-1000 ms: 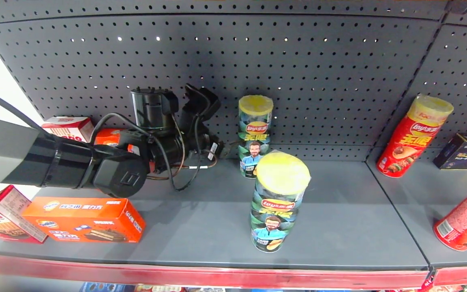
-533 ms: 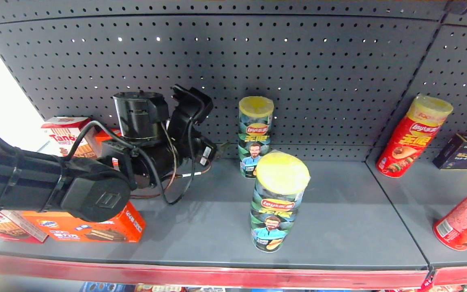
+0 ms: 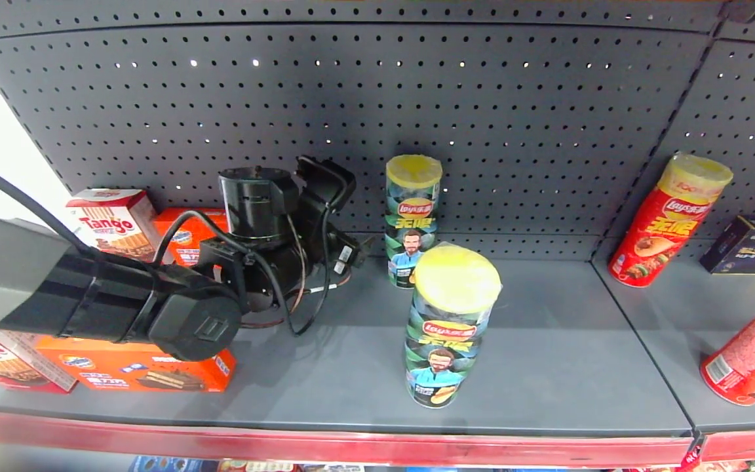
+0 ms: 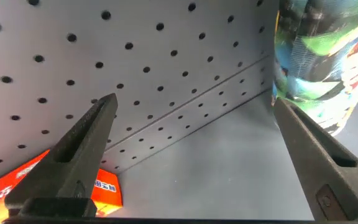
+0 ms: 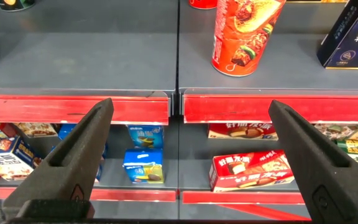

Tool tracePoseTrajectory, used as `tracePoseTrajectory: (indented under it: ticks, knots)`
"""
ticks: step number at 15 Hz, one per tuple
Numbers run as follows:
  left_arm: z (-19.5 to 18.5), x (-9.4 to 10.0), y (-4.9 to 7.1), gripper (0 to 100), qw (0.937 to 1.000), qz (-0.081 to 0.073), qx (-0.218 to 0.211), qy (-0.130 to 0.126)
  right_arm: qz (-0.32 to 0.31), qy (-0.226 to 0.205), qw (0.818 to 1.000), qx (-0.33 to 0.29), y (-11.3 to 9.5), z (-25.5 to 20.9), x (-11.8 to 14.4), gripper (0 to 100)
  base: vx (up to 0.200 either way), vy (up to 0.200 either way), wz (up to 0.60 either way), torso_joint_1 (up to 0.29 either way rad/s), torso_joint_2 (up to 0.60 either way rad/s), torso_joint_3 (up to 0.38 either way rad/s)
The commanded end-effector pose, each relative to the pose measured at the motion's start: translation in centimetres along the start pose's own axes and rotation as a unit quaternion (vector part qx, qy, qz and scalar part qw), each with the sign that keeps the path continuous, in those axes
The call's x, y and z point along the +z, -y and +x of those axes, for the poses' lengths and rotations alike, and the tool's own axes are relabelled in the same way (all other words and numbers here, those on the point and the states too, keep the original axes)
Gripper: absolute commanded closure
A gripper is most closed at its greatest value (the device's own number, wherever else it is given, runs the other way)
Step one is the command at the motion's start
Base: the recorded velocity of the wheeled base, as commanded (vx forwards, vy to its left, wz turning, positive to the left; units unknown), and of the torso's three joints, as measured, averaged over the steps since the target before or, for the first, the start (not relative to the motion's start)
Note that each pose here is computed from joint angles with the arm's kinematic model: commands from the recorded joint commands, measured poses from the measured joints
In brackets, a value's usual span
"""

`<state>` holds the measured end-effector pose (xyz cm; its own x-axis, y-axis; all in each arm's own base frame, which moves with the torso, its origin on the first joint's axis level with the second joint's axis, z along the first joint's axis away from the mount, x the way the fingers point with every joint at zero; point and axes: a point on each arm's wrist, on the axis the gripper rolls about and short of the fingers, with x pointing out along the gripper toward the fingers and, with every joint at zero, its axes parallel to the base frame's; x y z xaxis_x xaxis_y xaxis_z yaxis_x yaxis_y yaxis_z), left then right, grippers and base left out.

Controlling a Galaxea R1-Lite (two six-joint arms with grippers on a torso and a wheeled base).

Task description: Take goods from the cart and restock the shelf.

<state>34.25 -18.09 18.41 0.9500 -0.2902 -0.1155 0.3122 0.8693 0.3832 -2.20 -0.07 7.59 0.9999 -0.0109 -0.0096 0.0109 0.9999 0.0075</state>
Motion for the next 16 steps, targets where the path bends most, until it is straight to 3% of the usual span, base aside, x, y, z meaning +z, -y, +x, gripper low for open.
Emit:
tracePoseTrajectory:
  ticks: [1, 6, 16]
  knots:
    - [1.1, -0.5, 0.4, 0, 1.0000, 0.001, 0.000, -0.004, 0.000, -0.001, 1.000, 0.000, 0.0, 0.0, 0.0, 0, 0.000, 0.000, 0.00, 0.000, 0.00, 0.000]
    - [2.6, 0.1, 0.8, 0, 1.0000, 0.000, 0.001, 0.008, 0.000, -0.001, 1.000, 0.000, 0.0, 0.0, 0.0, 0, 0.000, 0.000, 0.00, 0.000, 0.00, 0.000]
    - [1.8, -0.1, 1.0, 0, 1.0000, 0.000, -0.003, 0.000, 0.000, -0.001, 1.000, 0.000, 0.0, 0.0, 0.0, 0, 0.000, 0.000, 0.00, 0.000, 0.00, 0.000]
